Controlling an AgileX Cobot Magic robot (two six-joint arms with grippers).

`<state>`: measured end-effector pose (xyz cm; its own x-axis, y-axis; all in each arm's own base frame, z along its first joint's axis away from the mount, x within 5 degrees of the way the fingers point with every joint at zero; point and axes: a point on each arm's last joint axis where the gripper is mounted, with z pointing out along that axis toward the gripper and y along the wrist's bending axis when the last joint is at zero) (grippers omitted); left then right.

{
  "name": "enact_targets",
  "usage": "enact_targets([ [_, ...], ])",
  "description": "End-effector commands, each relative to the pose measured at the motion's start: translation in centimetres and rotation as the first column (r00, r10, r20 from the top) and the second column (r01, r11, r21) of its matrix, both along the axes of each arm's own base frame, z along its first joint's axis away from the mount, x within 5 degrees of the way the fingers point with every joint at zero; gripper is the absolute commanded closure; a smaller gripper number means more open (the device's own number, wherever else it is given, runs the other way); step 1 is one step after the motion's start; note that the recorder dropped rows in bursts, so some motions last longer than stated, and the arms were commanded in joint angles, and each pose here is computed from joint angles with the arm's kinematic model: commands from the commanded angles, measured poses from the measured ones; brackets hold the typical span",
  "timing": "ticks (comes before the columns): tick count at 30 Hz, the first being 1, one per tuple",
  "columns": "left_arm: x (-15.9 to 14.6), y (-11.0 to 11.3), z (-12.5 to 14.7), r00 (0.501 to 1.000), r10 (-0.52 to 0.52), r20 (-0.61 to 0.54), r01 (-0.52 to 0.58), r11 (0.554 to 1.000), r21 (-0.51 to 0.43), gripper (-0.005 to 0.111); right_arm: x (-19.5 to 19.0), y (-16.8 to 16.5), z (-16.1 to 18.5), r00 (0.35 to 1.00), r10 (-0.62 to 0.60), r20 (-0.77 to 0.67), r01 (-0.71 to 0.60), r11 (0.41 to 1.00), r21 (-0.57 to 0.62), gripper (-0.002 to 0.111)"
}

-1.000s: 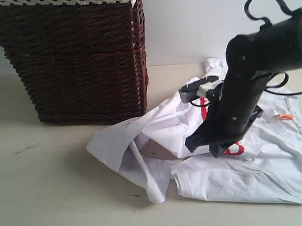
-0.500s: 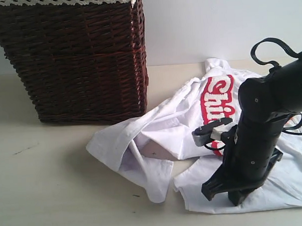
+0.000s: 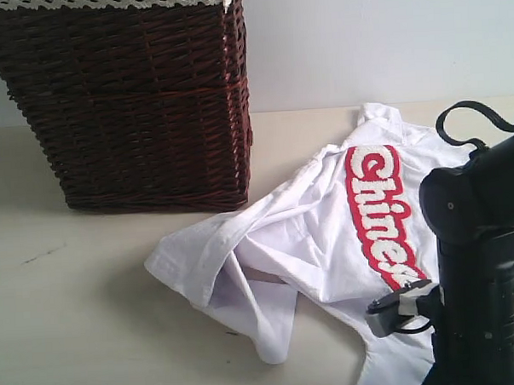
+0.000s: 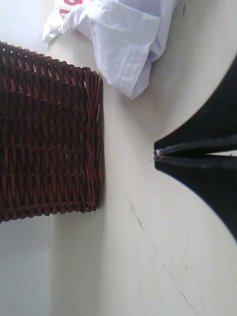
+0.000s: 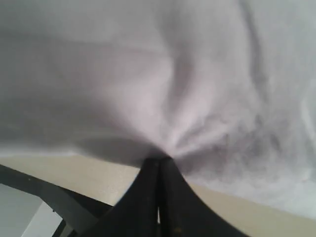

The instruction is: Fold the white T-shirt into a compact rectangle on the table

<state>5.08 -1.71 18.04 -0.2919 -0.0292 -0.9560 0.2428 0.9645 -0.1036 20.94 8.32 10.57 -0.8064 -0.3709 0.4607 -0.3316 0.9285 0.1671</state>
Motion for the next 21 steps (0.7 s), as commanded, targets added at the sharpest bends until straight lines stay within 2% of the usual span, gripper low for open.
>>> enact_targets([
  [1,0.0,0.0,0.1,1.000,0.005,0.008,-0.005,1.000,-0.005,0.107,-0.2,0.3,0.8,0.999,0.045,0.012,-0.045,0.997,0.060,0.108],
  [4,0.0,0.0,0.1,1.000,0.005,0.008,-0.005,1.000,-0.005,0.107,0.8,0.8,2.9,0.990,0.057,0.132,-0.073,0.990,0.124,0.108],
  [7,0.0,0.0,0.1,1.000,0.005,0.008,-0.005,1.000,-0.005,0.107,2.8,1.0,5.6,0.925,0.046,0.377,-0.103,0.986,0.131,0.108],
  [10,0.0,0.0,0.1,1.000,0.005,0.008,-0.005,1.000,-0.005,0.107,5.0,0.4,7.7,0.754,-0.042,0.656,-0.015,0.997,0.080,0.108],
  [12,0.0,0.0,0.1,1.000,0.005,0.008,-0.005,1.000,-0.005,0.107,6.4,-1.0,8.3,0.638,-0.101,0.763,0.117,0.993,0.034,0.108],
  [13,0.0,0.0,0.1,1.000,0.005,0.008,-0.005,1.000,-0.005,0.107,7.0,-1.8,8.1,0.601,-0.119,0.790,0.183,0.983,0.008,0.108],
  [15,0.0,0.0,0.1,1.000,0.005,0.008,-0.005,1.000,-0.005,0.107,7.7,-3.4,7.3,0.578,-0.145,0.803,0.285,0.958,-0.032,0.108],
  [18,0.0,0.0,0.1,1.000,0.005,0.008,-0.005,1.000,-0.005,0.107,8.4,-5.6,5.2,0.612,-0.166,0.773,0.353,0.932,-0.079,0.108],
  [21,0.0,0.0,0.1,1.000,0.005,0.008,-0.005,1.000,-0.005,0.107,9.1,-7.9,3.1,0.616,-0.231,0.753,0.427,0.901,-0.073,0.108],
])
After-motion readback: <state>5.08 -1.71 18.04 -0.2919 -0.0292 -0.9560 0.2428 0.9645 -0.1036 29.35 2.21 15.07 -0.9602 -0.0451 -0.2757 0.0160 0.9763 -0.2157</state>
